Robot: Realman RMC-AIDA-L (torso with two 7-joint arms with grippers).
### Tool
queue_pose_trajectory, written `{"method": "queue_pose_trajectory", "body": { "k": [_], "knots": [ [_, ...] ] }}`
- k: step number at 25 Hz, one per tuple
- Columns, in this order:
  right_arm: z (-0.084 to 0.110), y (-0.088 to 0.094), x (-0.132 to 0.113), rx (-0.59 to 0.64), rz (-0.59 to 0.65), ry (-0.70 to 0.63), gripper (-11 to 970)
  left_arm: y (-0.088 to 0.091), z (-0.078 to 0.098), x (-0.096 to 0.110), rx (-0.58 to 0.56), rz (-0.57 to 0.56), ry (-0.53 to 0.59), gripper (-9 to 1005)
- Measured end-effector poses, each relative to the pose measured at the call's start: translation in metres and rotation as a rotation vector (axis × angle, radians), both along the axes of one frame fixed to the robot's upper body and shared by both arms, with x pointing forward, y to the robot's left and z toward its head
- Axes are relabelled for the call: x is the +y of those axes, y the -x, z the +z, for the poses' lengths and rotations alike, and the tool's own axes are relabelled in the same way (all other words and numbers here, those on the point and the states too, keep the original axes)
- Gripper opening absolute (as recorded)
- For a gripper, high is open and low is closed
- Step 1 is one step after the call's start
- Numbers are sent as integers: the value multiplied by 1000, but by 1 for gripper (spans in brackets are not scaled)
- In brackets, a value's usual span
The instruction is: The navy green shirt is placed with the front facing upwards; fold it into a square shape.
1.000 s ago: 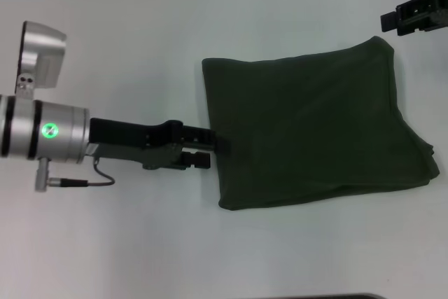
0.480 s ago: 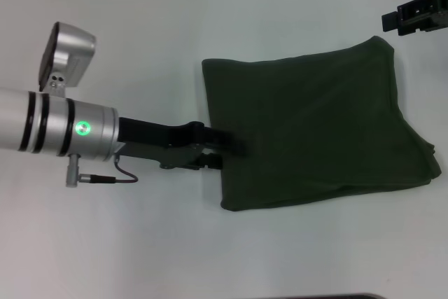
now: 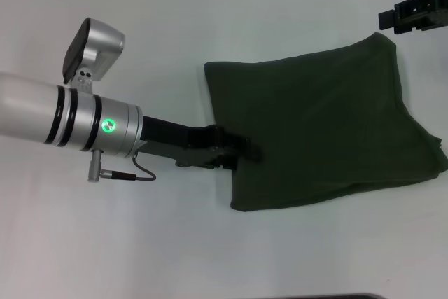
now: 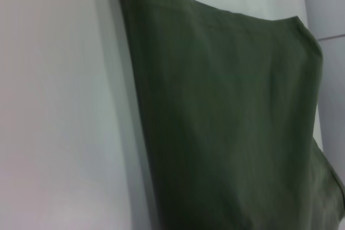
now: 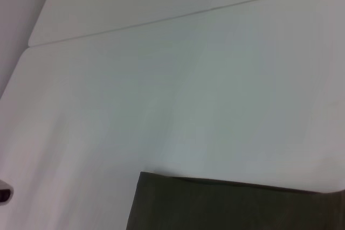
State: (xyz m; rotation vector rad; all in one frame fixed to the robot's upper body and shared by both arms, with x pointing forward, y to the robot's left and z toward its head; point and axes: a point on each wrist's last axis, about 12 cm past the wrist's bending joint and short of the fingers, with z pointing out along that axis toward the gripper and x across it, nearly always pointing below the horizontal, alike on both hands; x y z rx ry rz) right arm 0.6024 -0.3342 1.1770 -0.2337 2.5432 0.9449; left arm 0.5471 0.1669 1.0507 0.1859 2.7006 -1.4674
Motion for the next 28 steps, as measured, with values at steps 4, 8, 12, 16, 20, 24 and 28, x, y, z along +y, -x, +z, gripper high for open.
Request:
{"method": "queue_pose_trajectory", "body": {
  "k": [4,8,12,16,20,24,28],
  "knots": [
    [-1,0,1,0,3,-2,457,-2,4,-5,-38,-46,-5,573],
    [-1,1,1,1,4,-4,457,-3,4,-7,-39,-60,-12,460],
    [-1,1,1,1,3,-5,458,-3,4,-8,-37,-60,-13,308],
    [-1,1,1,2,2,-6,457,-2,3,-8,-36,-64,-13,130],
    [-3,1,1,8,-2,-11,457,1,3,3,-27,-50,-8,85],
    [-5,2,-1,11,-10,-16,458,4,3,25,-23,0,1,57],
    [-4,2,-1,10,-12,-17,466,7,7,48,-26,51,-6,44]
  ]
}}
